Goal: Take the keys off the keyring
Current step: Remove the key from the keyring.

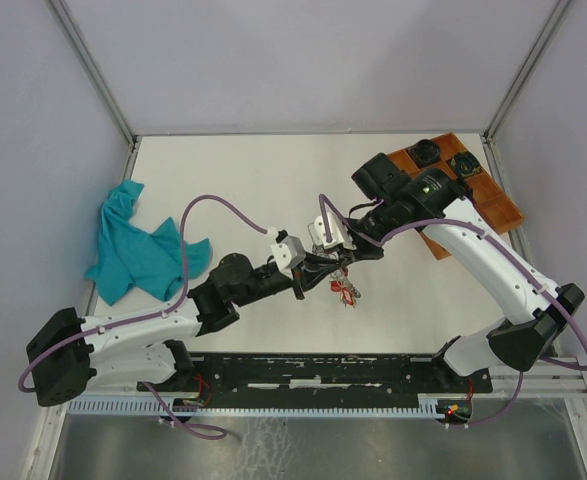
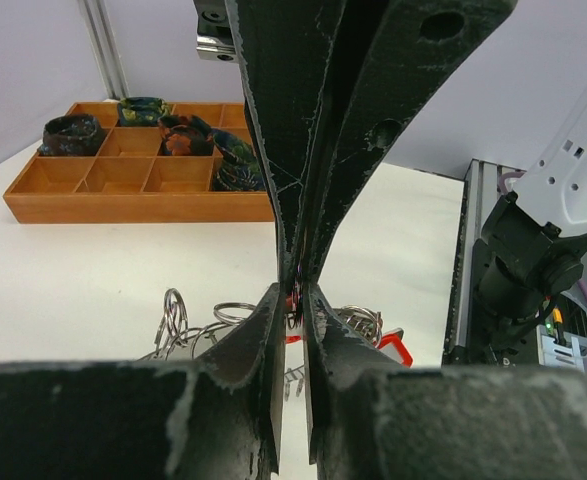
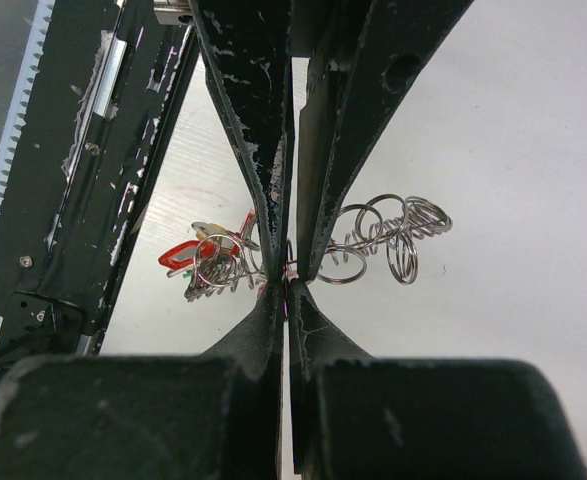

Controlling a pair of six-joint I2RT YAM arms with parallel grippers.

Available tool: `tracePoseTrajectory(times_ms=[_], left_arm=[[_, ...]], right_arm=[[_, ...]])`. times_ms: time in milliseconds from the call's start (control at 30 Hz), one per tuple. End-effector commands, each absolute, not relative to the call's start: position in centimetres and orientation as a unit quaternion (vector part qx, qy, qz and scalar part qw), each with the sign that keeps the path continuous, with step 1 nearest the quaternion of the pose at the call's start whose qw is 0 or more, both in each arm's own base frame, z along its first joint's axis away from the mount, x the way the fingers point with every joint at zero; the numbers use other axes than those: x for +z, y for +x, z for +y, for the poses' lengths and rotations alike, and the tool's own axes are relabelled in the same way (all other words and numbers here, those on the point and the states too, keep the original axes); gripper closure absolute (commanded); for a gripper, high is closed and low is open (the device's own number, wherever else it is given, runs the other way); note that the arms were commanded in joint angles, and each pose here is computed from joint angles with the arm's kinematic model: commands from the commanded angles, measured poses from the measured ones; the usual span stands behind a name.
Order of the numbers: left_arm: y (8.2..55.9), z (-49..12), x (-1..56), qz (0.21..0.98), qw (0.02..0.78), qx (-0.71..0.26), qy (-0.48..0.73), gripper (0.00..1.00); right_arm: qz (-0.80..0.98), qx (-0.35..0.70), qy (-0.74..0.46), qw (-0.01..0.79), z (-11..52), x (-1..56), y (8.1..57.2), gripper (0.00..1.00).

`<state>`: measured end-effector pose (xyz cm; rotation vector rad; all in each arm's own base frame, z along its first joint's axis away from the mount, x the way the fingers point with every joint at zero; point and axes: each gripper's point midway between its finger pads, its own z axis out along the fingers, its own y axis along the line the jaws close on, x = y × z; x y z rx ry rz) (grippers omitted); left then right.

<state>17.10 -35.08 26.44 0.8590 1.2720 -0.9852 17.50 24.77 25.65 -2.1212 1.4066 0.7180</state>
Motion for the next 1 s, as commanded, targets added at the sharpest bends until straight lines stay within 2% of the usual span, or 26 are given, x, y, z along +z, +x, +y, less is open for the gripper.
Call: tracePoseTrajectory(times_ms=[0, 67, 167, 333, 433, 667, 800, 967], left_arm=[[17.9, -34.9, 28.0, 0.550, 0.629, -0.410, 0.366, 0.83], [18.0, -34.8, 27.9, 0.552, 0.628, -0.405, 0.369, 0.85], [18.0, -34.8, 27.8, 0.553, 0.626, -0.403, 0.375, 0.97], [17.5, -34.7, 28.2, 0.542, 0.629, -0.411, 0.376, 0.97], [17.3, -33.9, 29.1, 0.530, 0.644, -0.416, 0.363, 0.97], [17.1, -32.9, 29.9, 0.516, 0.662, -0.421, 0.345, 0.97], [17.0, -32.6, 30.2, 0.509, 0.669, -0.424, 0.337, 0.97], [16.8, -32.4, 30.6, 0.502, 0.673, -0.428, 0.335, 0.97]], right_arm=[[0.491, 0.279, -0.778, 0.274, 25.5, 27.8, 16.8, 0.99], [0.490, 0.281, -0.778, 0.274, 25.5, 27.8, 16.7, 0.99], [0.489, 0.286, -0.777, 0.273, 25.6, 27.9, 16.5, 0.99], [0.494, 0.295, -0.771, 0.272, 25.8, 27.9, 16.4, 0.98], [0.503, 0.305, -0.761, 0.275, 25.7, 28.1, 16.6, 0.79], [0.519, 0.337, -0.732, 0.284, 25.2, 28.5, 17.2, 0.59], [0.532, 0.361, -0.707, 0.293, 25.2, 28.4, 17.7, 0.54], [0.544, 0.388, -0.678, 0.307, 26.3, 27.3, 18.5, 0.53]])
